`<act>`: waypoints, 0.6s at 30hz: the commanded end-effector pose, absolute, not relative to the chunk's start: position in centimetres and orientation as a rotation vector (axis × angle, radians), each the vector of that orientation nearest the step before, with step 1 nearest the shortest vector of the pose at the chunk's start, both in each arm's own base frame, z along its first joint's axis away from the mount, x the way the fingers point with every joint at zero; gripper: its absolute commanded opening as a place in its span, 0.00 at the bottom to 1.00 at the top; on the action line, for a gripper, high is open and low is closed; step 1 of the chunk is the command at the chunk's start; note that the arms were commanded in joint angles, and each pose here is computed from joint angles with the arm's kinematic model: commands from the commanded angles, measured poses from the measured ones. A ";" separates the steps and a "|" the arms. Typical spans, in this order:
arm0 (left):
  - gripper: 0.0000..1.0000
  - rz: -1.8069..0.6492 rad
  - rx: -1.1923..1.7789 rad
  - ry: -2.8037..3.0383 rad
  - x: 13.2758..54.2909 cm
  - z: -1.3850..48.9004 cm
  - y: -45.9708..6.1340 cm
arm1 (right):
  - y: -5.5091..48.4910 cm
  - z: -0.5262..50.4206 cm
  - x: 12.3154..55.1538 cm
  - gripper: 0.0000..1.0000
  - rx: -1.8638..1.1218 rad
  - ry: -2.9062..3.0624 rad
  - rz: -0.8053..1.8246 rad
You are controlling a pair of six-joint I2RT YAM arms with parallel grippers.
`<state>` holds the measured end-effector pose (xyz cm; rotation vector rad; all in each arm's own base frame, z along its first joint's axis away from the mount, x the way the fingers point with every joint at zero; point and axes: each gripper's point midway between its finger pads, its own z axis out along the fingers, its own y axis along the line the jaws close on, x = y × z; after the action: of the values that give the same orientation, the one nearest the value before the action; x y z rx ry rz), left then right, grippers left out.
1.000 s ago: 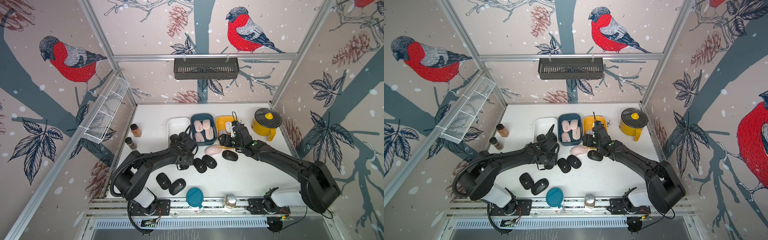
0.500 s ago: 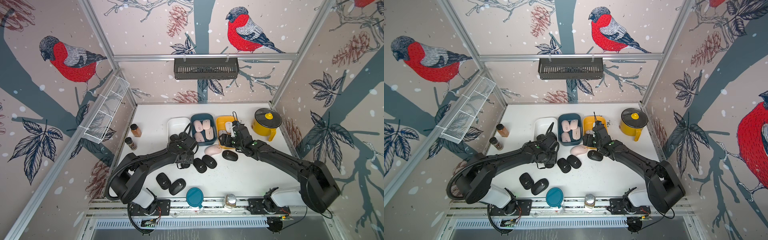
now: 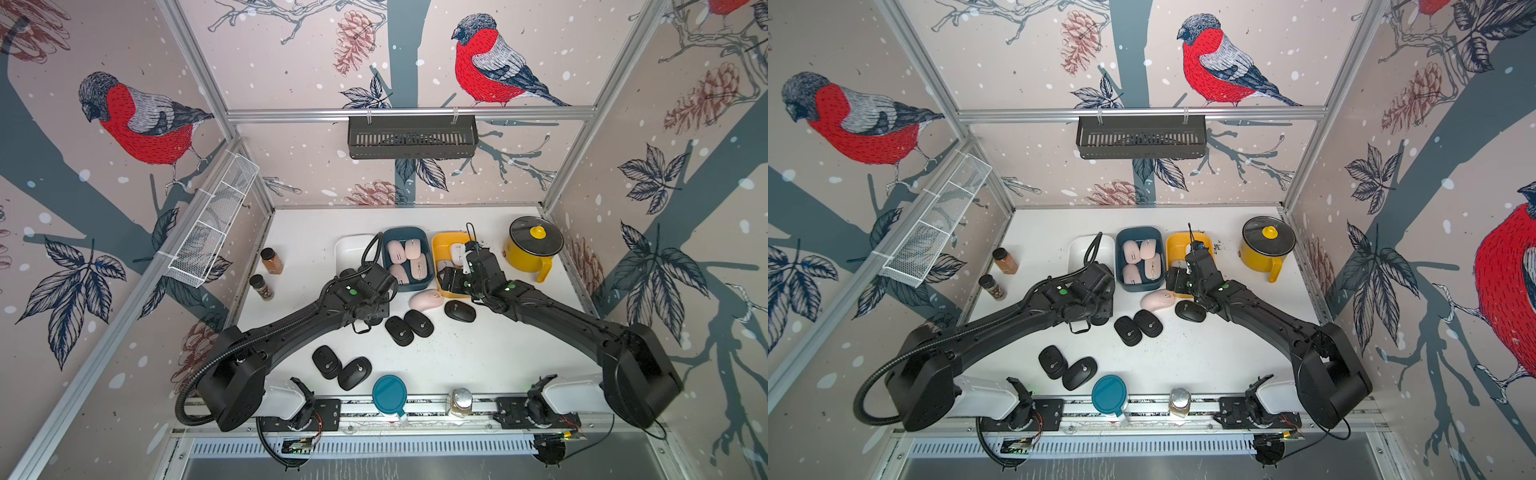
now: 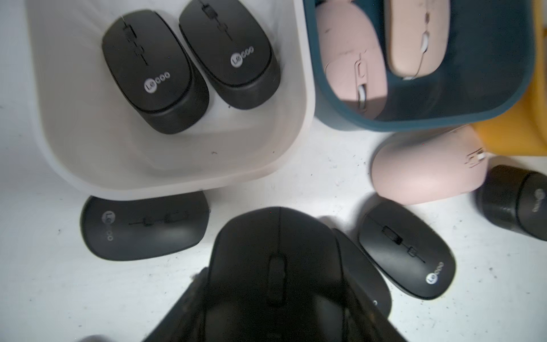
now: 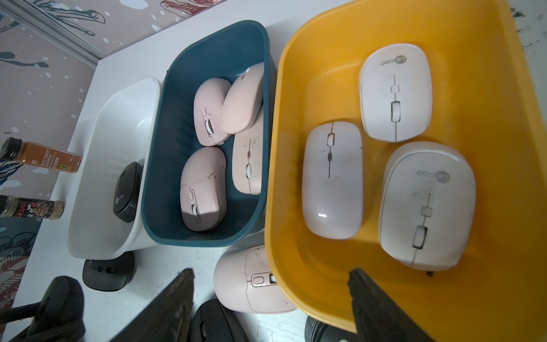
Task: Place the mice by color into the storage box
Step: Pick up the mouse from the center of the board.
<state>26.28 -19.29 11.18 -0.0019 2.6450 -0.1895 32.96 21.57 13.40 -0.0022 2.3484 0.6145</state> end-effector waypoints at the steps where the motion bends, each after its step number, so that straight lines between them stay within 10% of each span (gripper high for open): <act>1: 0.55 -0.134 -0.031 2.610 26.8 12.7 -18.2 | 21.8 14.1 33.0 0.82 0.002 2.338 0.630; 18: 0.57 -0.142 -0.066 2.348 35.6 19.8 -17.5 | 21.3 15.7 33.4 0.82 0.004 2.307 0.607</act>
<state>33.74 -17.56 18.58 -0.0697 2.4109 -0.1486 33.16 21.55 15.22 0.0000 2.3170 0.6275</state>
